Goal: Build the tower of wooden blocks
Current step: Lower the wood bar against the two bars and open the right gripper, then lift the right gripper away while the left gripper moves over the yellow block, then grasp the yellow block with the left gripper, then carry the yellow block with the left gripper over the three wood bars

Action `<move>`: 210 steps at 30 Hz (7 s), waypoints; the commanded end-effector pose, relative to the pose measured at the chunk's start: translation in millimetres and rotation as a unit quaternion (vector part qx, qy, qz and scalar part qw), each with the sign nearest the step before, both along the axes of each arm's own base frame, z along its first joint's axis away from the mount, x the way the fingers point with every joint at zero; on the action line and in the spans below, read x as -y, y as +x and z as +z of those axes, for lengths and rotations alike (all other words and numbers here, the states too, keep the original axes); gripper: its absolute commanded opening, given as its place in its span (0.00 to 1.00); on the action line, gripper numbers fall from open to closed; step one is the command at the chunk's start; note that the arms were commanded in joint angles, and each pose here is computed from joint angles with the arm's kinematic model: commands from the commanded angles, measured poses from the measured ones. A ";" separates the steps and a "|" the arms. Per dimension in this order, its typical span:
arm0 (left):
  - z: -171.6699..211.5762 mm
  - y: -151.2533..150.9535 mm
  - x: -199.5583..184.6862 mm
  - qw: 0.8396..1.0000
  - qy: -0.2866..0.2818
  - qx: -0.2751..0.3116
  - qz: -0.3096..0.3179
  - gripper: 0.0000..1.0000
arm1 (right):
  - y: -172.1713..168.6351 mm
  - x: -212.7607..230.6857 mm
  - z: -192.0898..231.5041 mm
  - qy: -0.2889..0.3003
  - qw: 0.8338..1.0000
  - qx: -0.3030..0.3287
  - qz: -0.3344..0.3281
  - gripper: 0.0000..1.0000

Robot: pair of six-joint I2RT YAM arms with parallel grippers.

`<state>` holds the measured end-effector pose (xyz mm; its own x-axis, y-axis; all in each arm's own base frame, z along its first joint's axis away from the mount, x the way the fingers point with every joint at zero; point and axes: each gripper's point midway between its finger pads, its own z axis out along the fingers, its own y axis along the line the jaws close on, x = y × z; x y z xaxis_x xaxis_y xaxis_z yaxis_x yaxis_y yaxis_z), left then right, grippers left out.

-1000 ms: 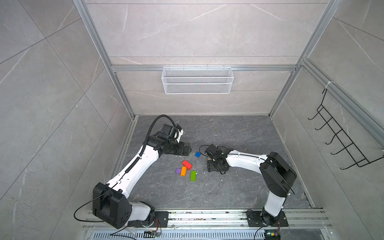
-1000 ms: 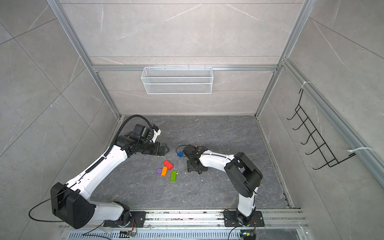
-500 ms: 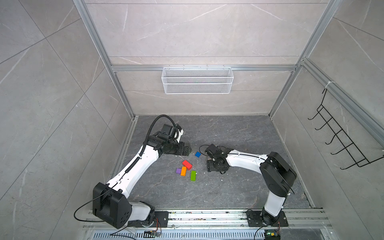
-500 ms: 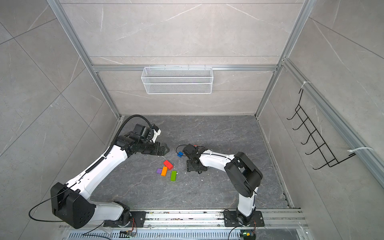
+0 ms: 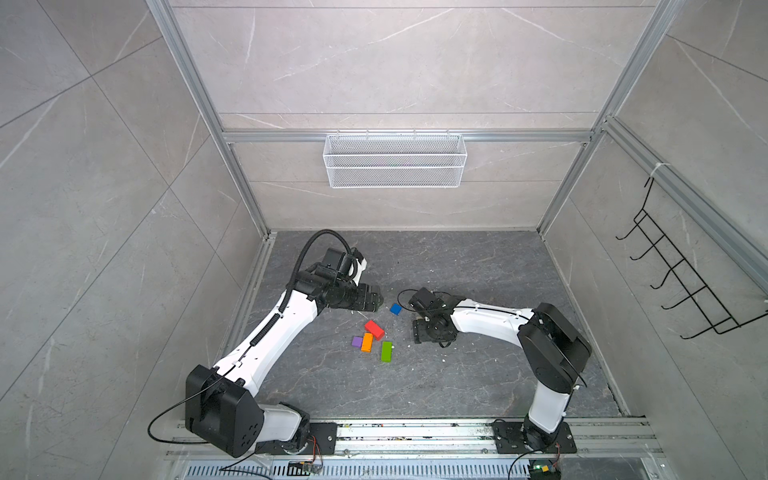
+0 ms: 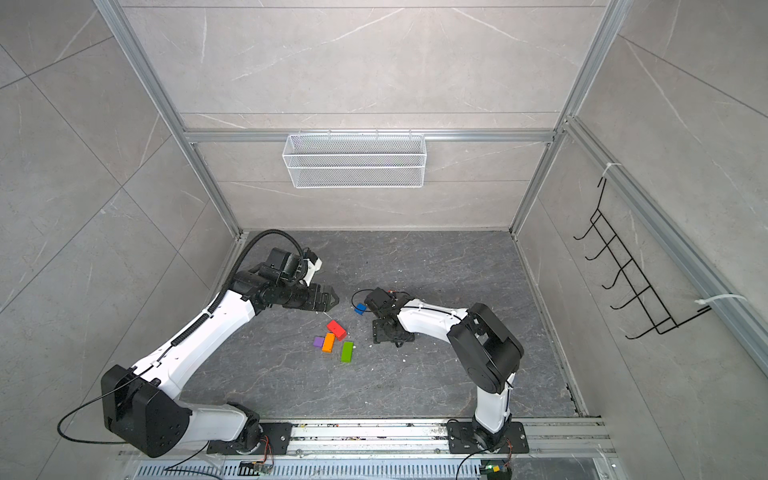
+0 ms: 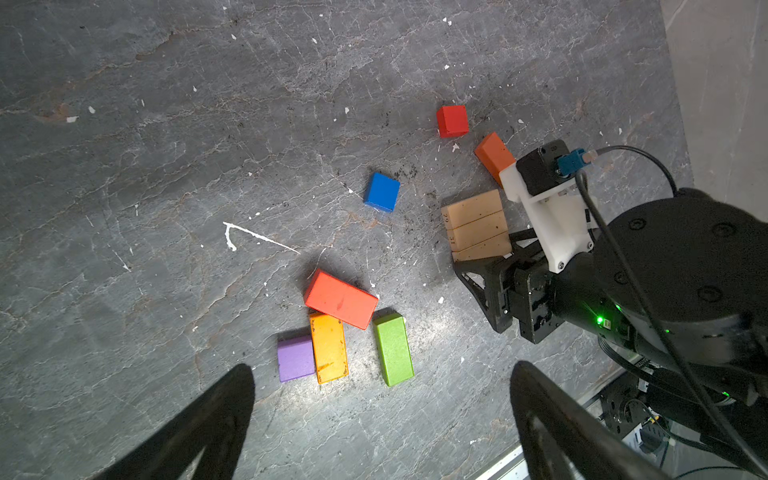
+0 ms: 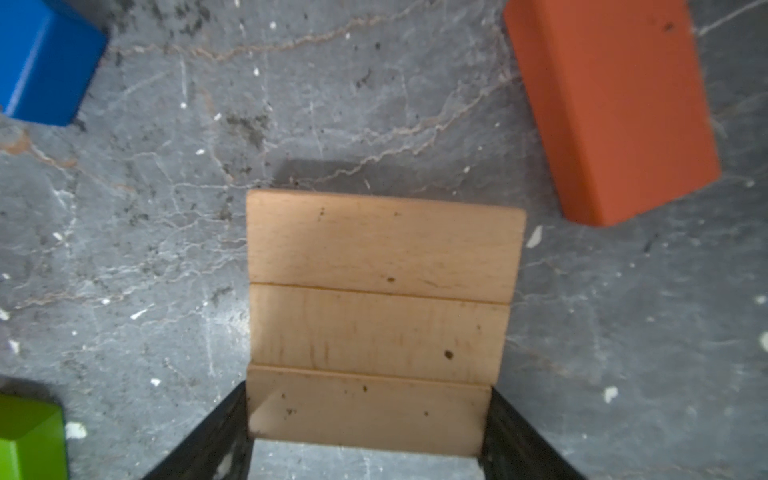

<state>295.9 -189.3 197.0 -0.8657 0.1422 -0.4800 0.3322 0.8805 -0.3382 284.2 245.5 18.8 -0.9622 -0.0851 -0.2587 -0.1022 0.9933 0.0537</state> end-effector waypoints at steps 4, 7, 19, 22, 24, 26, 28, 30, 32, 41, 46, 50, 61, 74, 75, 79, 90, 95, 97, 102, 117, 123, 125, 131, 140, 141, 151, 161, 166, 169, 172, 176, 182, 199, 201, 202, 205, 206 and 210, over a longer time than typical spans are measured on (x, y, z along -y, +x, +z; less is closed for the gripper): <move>3.4 2.0 2.8 1.000 -0.012 0.003 -0.003 0.98 | 1.0 6.3 -2.6 -0.023 1.000 -0.005 0.000 0.77; 2.8 1.7 3.4 1.000 -0.013 0.001 -0.004 0.98 | 0.8 4.9 -3.4 -0.023 1.000 -0.007 0.005 0.83; 2.9 2.1 3.3 1.000 -0.013 0.001 -0.004 0.98 | 0.2 -4.5 -2.1 -0.002 1.000 -0.013 0.016 0.82; 2.6 2.1 3.1 1.000 -0.013 0.000 -0.004 0.98 | 0.0 -4.0 -2.7 -0.004 1.000 -0.013 0.017 0.82; 2.8 1.9 3.3 1.000 -0.013 0.000 -0.004 0.98 | 0.4 -3.8 -2.4 -0.004 1.000 -0.012 0.017 0.82; 1.9 2.2 3.2 1.000 -0.013 -0.001 -0.003 0.98 | 0.3 -3.7 -2.2 -0.004 1.000 -0.012 0.017 0.83; 1.6 2.2 3.6 1.000 -0.013 -0.002 -0.004 0.98 | 1.0 -3.2 -1.6 -0.005 1.000 -0.011 0.016 0.83; 0.2 1.9 3.8 1.000 -0.013 -0.005 -0.004 0.98 | 1.4 -2.4 -0.2 -0.007 1.000 -0.008 0.016 0.86; -1.8 1.7 4.1 1.000 -0.012 -0.009 -0.005 0.98 | 2.2 -1.5 3.0 -0.006 1.000 -0.004 0.015 0.89; -21.8 -5.5 0.0 0.998 0.008 -0.055 0.005 0.94 | 5.6 -2.1 40.0 0.013 0.998 0.038 0.041 0.99; -39.3 -17.3 -3.0 0.996 0.001 -0.085 0.025 0.85 | 7.5 4.2 63.2 0.016 0.997 0.067 0.042 0.99; -54.8 -23.3 -13.5 0.995 0.018 -0.092 0.045 0.80 | 10.3 10.5 74.3 0.013 0.995 0.092 0.034 0.99; -79.4 -43.1 -13.2 0.984 -0.032 -0.135 0.112 0.70 | 12.1 18.2 89.7 0.029 0.991 0.127 0.005 0.99; -115.3 -69.4 -6.5 0.979 -0.023 -0.163 0.121 0.66 | 10.9 18.1 92.6 0.033 0.991 0.129 0.007 0.98; -118.0 -69.4 -6.1 0.979 -0.020 -0.162 0.120 0.66 | 11.2 18.5 92.7 0.032 0.991 0.129 0.007 0.98; -129.6 -70.4 -7.0 0.978 -0.003 -0.169 0.119 0.66 | 11.0 19.8 91.4 0.025 0.992 0.127 0.008 0.97; -145.3 -64.1 -5.4 0.978 0.026 -0.179 0.107 0.63 | 9.0 28.2 87.8 0.004 0.992 0.123 0.003 0.96; -149.2 -60.3 -3.7 0.978 0.038 -0.177 0.102 0.62 | 10.1 28.4 88.2 0.001 0.992 0.123 0.003 0.95; -151.2 -58.8 -3.9 0.978 0.046 -0.177 0.101 0.62 | 10.2 29.3 88.1 -0.003 0.993 0.121 0.002 0.95; -156.3 -55.6 -1.9 0.977 0.057 -0.180 0.099 0.59 | 9.6 31.3 87.6 -0.008 0.993 0.120 0.002 0.94; -163.5 -39.0 -7.9 0.974 0.117 -0.172 0.087 0.53 | 7.5 36.3 90.7 -0.014 0.992 0.124 0.003 0.93; -167.3 -41.9 -11.5 0.971 0.141 -0.173 0.083 0.49 | 7.6 36.8 89.6 -0.015 0.992 0.124 0.003 0.93; -167.7 -42.6 -11.5 0.971 0.147 -0.171 0.081 0.46 | 7.5 35.8 88.7 -0.015 0.992 0.122 0.005 0.93; -171.3 -44.0 -14.0 0.967 0.175 -0.167 0.079 0.40 | 8.4 35.1 87.9 -0.016 0.993 0.121 0.006 0.93; -175.6 -46.5 -15.2 0.964 0.191 -0.168 0.081 0.36 | 8.6 35.6 88.1 -0.017 0.992 0.122 0.006 0.92; -175.1 -46.1 -15.8 0.963 0.192 -0.167 0.083 0.36 | 8.3 35.5 87.8 -0.017 0.993 0.121 0.006 0.92; -159.8 -46.5 -14.8 0.966 0.186 -0.161 0.083 0.19 | 8.4 36.8 89.3 -0.018 0.992 0.124 0.004 0.92; -107.3 -52.5 3.5 0.983 0.095 -0.139 0.076 0.11 | 6.4 26.6 92.8 0.027 0.991 0.133 0.012 0.92; -80.1 -48.7 28.8 0.989 0.009 -0.127 0.069 0.11 | 5.8 27.9 95.9 0.043 0.989 0.144 0.007 0.94; -68.8 -44.8 46.0 0.990 -0.040 -0.124 0.061 0.11 | 4.1 30.3 96.6 0.051 0.988 0.143 0.001 0.95; -62.1 -41.2 60.3 0.988 -0.075 -0.124 0.053 0.11 | 1.8 34.7 97.5 0.064 0.987 0.145 -0.007 0.95; -56.7 -36.7 82.1 0.985 -0.112 -0.124 0.042 0.11 | -4.8 38.0 94.3 0.091 0.986 0.139 -0.008 0.95; -57.7 -28.0 121.6 0.981 -0.145 -0.126 0.019 0.11 | -13.2 45.4 88.8 0.116 0.983 0.139 -0.011 0.97; -93.4 -10.9 196.6 0.978 -0.144 -0.148 0.016 0.11 | -23.7 95.3 87.1 0.102 0.981 0.144 -0.082 0.96; -99.6 -11.6 199.7 0.979 -0.138 -0.152 0.015 0.11 | -24.1 96.4 85.8 0.103 0.981 0.143 -0.084 0.96; -103.7 -11.8 200.8 0.979 -0.134 -0.155 0.016 0.11 | -24.8 96.3 85.1 0.106 0.981 0.142 -0.084 0.96; -112.0 -13.0 202.6 0.979 -0.125 -0.162 0.016 0.11 | -24.2 96.6 85.5 0.108 0.980 0.143 -0.085 0.96; -113.8 -13.5 202.5 0.979 -0.121 -0.162 0.016 0.11 | -24.4 96.7 85.6 0.108 0.980 0.143 -0.085 0.96; -121.7 -10.6 195.5 0.983 -0.098 -0.154 0.027 0.11 | -24.0 95.8 84.9 0.110 0.980 0.140 -0.085 0.95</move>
<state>276.2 -382.5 67.6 -0.9841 0.0387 -0.1732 0.1359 0.7919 -0.5953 263.6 153.2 105.8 -0.8410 0.1398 -0.5227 0.0020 0.9668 0.2554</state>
